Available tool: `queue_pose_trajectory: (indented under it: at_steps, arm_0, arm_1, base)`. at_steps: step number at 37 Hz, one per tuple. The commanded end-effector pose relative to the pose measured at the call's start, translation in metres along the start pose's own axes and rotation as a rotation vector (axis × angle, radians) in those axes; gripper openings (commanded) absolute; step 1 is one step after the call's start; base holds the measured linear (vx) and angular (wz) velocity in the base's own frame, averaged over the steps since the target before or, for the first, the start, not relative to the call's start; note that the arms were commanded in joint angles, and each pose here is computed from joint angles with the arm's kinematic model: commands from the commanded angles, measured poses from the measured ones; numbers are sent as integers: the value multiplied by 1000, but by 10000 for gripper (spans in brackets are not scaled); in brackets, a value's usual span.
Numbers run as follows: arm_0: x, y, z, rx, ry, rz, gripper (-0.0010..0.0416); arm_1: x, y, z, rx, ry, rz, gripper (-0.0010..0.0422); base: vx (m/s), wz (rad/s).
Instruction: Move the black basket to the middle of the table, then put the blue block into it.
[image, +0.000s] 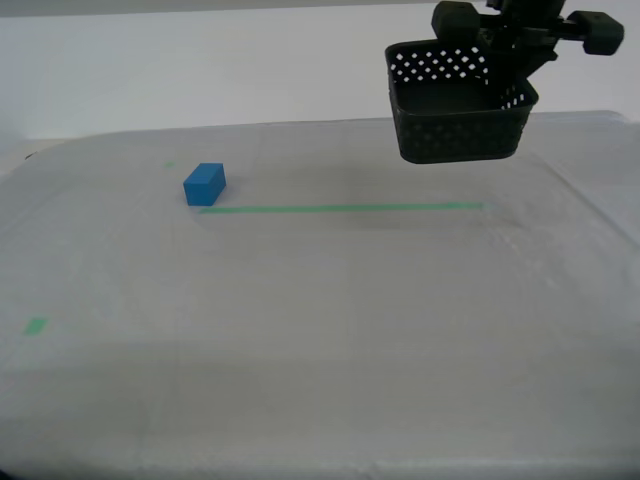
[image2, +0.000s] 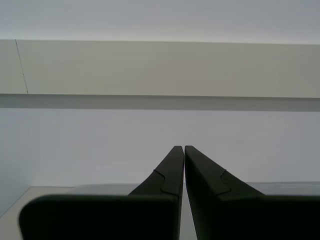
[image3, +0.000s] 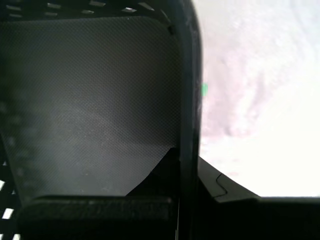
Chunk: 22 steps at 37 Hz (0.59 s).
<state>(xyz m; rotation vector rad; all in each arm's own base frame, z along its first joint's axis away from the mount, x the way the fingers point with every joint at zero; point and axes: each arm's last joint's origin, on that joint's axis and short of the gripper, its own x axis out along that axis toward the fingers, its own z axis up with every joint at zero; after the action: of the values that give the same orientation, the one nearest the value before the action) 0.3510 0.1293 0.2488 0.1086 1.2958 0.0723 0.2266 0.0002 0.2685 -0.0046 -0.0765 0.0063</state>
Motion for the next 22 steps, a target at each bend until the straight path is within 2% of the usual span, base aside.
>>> queue_pose_trajectory:
  at_steps: [1, 10, 16, 22]
  arm_0:
    - [6, 12, 9, -18, 1, 11, -1]
    - [30, 38, 30, -51, 77, 40, -1]
    - [45, 51, 40, -60, 102, 88, -1]
    - [58, 59, 44, -60, 127, 85, -1]
  arm_1:
    - [0, 0, 1, 1, -6, 0, 0]
    - [0, 0, 1, 1, -6, 0, 0]
    - [0, 0, 1, 2, -7, 0, 0]
    - [0, 0, 1, 2, -6, 0, 0]
  base:
    - [0, 0]
    - [0, 0]
    - [0, 0]
    - [0, 0]
